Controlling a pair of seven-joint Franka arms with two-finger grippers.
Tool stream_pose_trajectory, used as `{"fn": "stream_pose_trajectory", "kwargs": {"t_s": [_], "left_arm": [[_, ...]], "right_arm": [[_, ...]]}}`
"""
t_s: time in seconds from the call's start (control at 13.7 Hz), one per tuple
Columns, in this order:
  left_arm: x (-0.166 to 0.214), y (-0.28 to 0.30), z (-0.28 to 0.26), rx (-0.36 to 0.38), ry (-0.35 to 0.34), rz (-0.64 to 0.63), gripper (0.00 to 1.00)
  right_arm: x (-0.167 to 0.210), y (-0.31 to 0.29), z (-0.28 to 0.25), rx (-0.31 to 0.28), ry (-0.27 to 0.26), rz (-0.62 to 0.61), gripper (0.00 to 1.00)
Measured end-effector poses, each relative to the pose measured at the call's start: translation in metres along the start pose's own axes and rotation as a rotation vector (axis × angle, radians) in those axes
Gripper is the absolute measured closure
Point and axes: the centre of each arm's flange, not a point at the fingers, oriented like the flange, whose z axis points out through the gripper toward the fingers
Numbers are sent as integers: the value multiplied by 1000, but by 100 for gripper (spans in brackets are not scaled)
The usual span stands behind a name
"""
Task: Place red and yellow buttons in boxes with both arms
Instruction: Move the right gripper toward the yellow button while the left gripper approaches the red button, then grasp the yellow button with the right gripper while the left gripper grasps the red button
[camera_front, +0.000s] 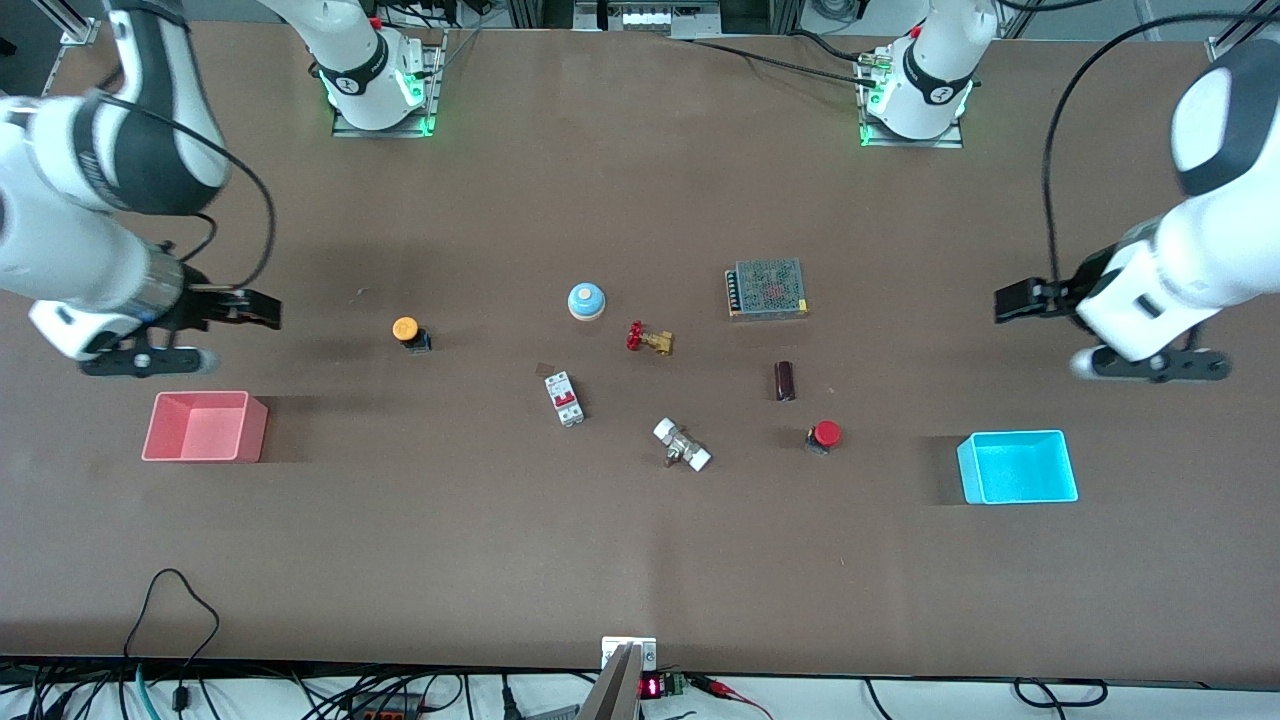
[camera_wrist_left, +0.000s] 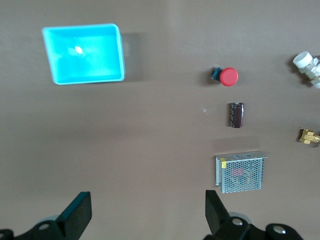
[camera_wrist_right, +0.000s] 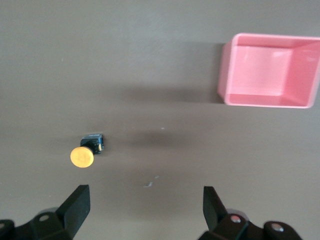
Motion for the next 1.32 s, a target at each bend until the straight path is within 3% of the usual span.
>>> {"fn": "stream_pose_trajectory", "kwargs": {"t_s": [0.22, 0.44, 0.59, 0.95, 1.32], "left_arm": [[32, 42, 44, -8, 42, 21, 0], [47, 85, 100, 6, -12, 50, 0], [59, 96, 128, 8, -33, 36, 0], [94, 114, 173, -31, 71, -122, 0], [108, 125, 222, -40, 78, -161, 0]], "right_arm": [[-1, -44, 36, -13, -44, -59, 0], [5, -79, 70, 9, -73, -87, 0], [10, -93, 93, 3, -78, -106, 0], [5, -118, 150, -16, -80, -145, 0], [-8, -111, 183, -18, -61, -139, 0]]}}
